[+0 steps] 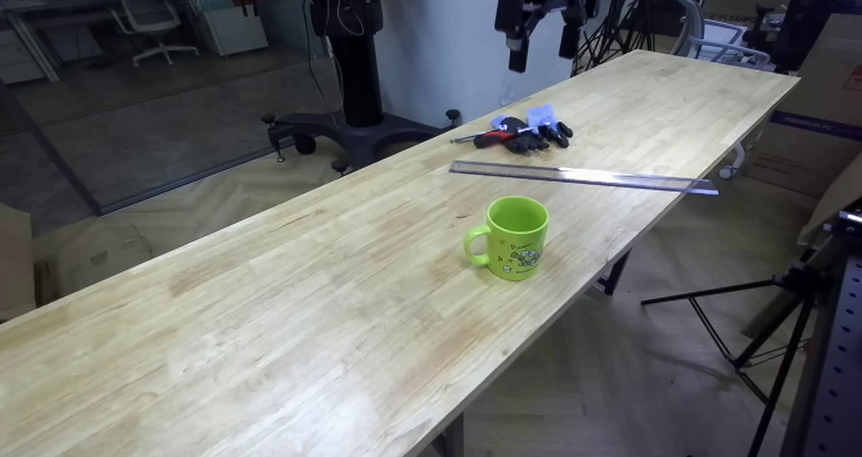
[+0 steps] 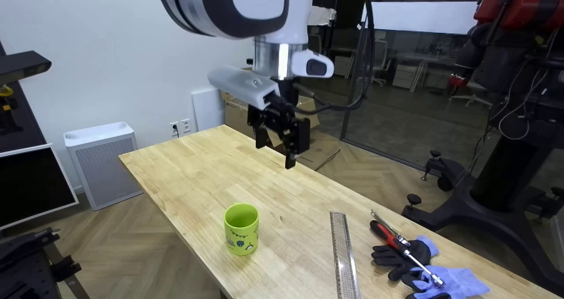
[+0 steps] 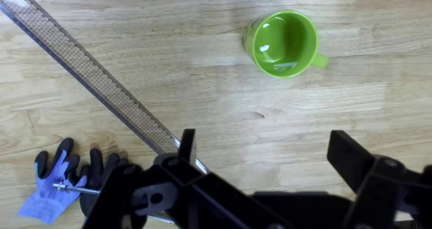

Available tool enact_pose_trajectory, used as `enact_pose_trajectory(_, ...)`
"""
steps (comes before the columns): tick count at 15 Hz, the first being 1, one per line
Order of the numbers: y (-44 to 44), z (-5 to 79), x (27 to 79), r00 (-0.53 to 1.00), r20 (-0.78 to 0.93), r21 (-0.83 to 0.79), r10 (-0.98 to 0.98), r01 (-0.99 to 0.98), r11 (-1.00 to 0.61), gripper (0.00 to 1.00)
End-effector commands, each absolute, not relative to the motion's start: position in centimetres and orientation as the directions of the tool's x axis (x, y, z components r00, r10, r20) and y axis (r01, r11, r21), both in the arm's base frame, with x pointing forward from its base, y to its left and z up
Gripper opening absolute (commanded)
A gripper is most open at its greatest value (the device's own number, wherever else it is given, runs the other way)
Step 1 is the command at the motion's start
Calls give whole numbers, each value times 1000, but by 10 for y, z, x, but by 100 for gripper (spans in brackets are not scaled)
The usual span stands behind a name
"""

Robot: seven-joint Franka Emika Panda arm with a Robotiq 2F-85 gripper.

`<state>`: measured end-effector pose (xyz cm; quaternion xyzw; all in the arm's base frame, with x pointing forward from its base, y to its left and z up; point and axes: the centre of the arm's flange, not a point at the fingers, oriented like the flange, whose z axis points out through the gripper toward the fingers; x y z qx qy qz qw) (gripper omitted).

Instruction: Move the mug backward

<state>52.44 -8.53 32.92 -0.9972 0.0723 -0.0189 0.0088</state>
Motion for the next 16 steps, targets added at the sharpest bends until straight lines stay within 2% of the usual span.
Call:
enact_pose_trajectory(1,-73,279,523,982,8,0,-190,-190,-982,100)
enact_pose_trajectory(7,-62,241,513,983,-46,4,-176,-176,-984,100)
enact_pose_trajectory(16,-48,197,508,989,-24,61,-145,-143,-988,100)
